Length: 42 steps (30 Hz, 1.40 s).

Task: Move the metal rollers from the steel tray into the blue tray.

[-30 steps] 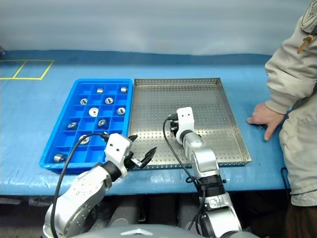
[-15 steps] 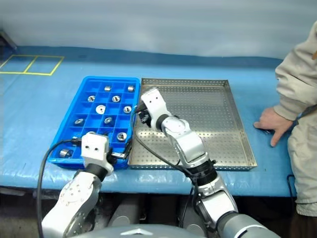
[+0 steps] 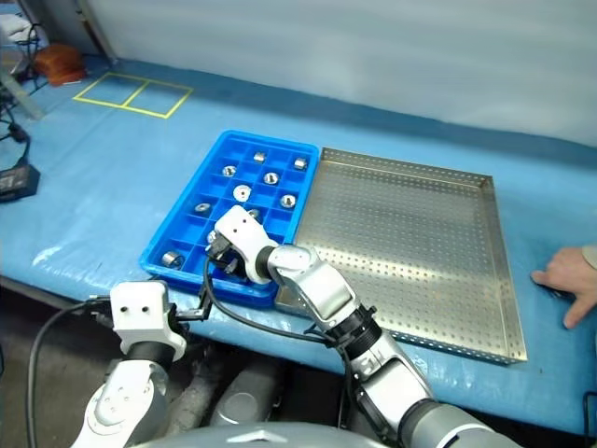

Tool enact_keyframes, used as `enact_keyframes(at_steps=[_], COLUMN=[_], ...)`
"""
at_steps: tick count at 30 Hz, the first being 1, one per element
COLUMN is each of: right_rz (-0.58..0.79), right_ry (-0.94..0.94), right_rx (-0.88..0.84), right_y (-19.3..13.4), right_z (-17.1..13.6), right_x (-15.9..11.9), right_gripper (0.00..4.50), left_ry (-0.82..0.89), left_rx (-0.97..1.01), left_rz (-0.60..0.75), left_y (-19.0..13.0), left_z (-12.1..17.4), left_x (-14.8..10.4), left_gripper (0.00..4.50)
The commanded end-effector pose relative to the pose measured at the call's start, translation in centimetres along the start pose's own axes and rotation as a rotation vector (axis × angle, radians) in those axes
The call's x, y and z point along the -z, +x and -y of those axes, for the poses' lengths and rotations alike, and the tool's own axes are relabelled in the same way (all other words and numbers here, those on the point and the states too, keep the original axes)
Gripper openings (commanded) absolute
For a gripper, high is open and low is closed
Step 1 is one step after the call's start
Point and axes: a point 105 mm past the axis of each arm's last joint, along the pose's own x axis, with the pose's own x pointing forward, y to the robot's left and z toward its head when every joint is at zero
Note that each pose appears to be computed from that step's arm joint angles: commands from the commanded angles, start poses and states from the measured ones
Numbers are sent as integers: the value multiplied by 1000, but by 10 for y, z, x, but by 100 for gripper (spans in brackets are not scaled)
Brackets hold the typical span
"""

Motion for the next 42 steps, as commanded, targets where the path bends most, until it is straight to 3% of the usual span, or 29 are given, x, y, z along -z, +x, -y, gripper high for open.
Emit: enact_keyframes(at_steps=[1, 15, 23, 24, 32, 42], right_rz=[29, -46, -34, -21, 123, 110], right_ry=[-4, 8, 24, 24, 75, 141], right_rx=[-1, 53, 61, 70, 228, 390], right_y=[-5, -38, -44, -45, -72, -106], right_z=[0, 11, 10, 11, 38, 57], right_x=[-6, 9, 4, 1, -24, -1], right_gripper=[171, 171, 432, 448, 448, 448], left_ry=[-8, -13, -6, -3, 41, 67], left_rx=[21, 108, 147, 156, 233, 340], left_rz=[74, 73, 85, 89, 131, 141], left_y=[-4, 4, 7, 8, 24, 37], left_z=[4, 19, 22, 23, 27, 39], left_x=[-17, -15, -18, -19, -29, -35], left_gripper=[450, 450, 450, 450, 450, 450])
